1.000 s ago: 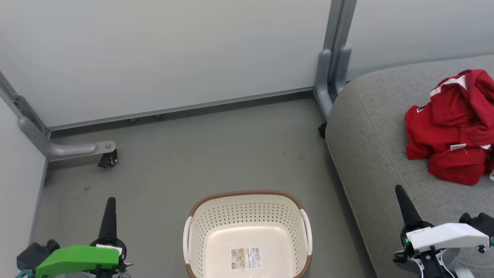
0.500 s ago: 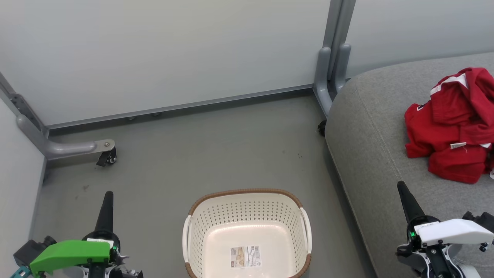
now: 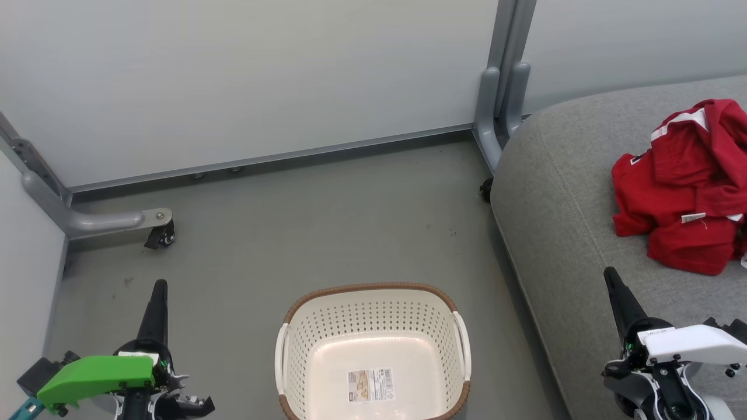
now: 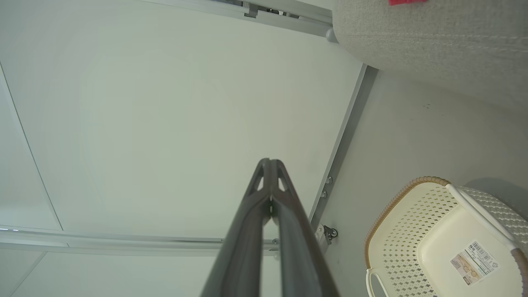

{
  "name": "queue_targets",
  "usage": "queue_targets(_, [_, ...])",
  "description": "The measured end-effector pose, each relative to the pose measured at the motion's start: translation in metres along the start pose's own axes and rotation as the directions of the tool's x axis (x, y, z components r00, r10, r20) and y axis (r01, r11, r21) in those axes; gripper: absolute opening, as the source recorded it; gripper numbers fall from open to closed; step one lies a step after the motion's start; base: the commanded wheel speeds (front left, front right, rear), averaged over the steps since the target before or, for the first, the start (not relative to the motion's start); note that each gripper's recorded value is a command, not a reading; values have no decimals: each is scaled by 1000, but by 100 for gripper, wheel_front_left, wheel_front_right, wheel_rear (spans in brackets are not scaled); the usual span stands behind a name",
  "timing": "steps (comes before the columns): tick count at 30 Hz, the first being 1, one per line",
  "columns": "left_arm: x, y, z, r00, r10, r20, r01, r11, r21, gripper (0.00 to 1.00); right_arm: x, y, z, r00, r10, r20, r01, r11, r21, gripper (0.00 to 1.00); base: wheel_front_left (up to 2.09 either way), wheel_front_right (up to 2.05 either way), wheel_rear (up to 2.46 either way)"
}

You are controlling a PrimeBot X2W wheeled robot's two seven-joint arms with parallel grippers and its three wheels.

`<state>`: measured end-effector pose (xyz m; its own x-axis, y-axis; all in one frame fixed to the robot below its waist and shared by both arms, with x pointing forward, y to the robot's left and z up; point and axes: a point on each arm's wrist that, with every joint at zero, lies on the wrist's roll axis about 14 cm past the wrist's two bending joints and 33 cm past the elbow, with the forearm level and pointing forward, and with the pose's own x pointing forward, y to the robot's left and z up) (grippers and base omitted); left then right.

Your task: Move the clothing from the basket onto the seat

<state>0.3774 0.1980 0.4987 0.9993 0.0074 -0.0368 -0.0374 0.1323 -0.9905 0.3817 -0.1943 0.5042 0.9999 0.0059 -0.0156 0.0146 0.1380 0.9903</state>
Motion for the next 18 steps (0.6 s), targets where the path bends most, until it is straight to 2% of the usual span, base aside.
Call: queue_targets(18, [8,-6,2,1000,-24,-6,23,992,-125,0,5,1,5,1000,8,5,-8,991,130,0,0,0,0])
